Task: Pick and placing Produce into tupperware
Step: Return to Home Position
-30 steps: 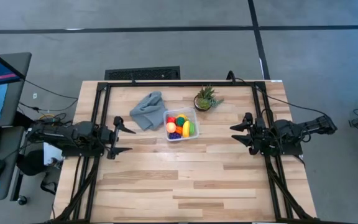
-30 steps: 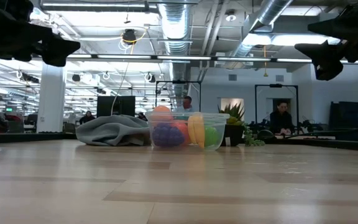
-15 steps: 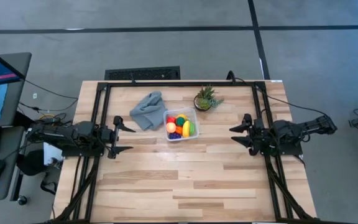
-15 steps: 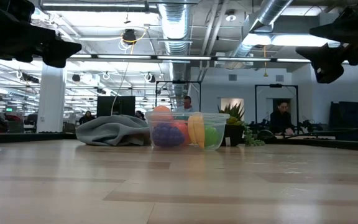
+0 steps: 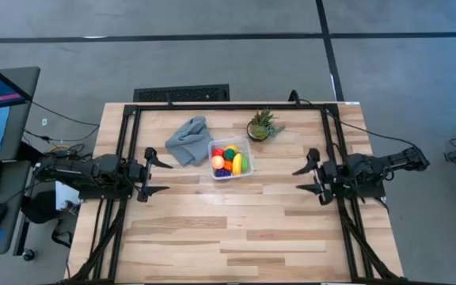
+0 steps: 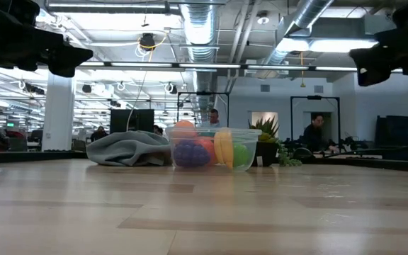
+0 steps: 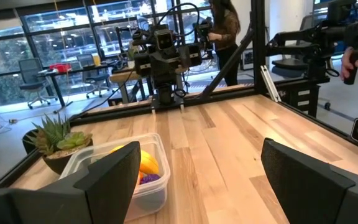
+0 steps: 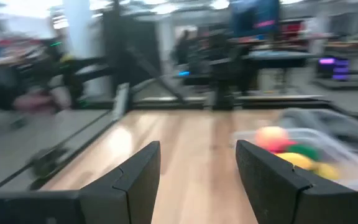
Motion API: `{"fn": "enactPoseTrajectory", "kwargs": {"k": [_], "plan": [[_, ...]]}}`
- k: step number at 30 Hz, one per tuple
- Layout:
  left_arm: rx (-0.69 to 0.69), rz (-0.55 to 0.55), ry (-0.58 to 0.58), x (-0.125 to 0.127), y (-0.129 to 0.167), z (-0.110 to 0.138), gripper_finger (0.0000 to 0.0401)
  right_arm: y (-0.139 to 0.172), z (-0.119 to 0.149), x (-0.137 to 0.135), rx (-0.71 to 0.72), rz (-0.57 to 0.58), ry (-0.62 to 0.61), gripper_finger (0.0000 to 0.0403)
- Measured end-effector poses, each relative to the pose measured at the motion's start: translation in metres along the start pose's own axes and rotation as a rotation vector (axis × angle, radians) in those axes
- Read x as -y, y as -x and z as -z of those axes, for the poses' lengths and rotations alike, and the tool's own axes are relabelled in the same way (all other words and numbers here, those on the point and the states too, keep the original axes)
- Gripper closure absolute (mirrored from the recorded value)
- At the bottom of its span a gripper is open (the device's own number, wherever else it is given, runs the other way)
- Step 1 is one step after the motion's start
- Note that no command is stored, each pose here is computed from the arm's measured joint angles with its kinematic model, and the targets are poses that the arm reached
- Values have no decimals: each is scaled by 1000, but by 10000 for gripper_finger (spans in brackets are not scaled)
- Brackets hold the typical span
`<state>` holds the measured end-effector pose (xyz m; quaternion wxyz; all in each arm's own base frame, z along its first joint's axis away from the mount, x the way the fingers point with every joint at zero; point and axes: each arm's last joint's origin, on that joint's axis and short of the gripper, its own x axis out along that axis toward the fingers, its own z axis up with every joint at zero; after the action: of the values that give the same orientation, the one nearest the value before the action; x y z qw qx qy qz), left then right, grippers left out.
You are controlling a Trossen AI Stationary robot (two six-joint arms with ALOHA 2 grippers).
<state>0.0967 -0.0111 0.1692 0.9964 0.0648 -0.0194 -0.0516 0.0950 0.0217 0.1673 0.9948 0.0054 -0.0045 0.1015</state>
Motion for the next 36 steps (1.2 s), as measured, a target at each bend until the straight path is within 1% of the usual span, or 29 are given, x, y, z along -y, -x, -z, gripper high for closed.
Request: {"fn": "enactPoseTrajectory", "kwargs": {"k": [2, 5, 8, 12, 20, 25, 28, 36], "plan": [[0, 0, 0, 0, 0, 0, 78, 0, 1, -1, -7, -44, 10, 168], [0, 0, 9, 0, 0, 0, 78, 0, 1, -1, -6, -42, 11, 168], [0, 0, 21, 0, 0, 0, 78, 0, 1, 0, -5, -34, 21, 168], [0, 0, 29, 0, 0, 0, 78, 0, 0, 1, -4, -27, 72, 168], [-1, 0, 44, 0, 0, 0, 78, 0, 1, 6, -6, 31, 116, 168], [-1, 0, 44, 0, 0, 0, 78, 1, 0, 13, -9, 107, 92, 168], [-1, 1, 42, 0, 0, 0, 78, 1, 0, 16, -8, 126, 90, 168], [-2, 1, 29, 0, 0, 0, 78, 1, 0, 15, 1, 90, 73, 168]]}}
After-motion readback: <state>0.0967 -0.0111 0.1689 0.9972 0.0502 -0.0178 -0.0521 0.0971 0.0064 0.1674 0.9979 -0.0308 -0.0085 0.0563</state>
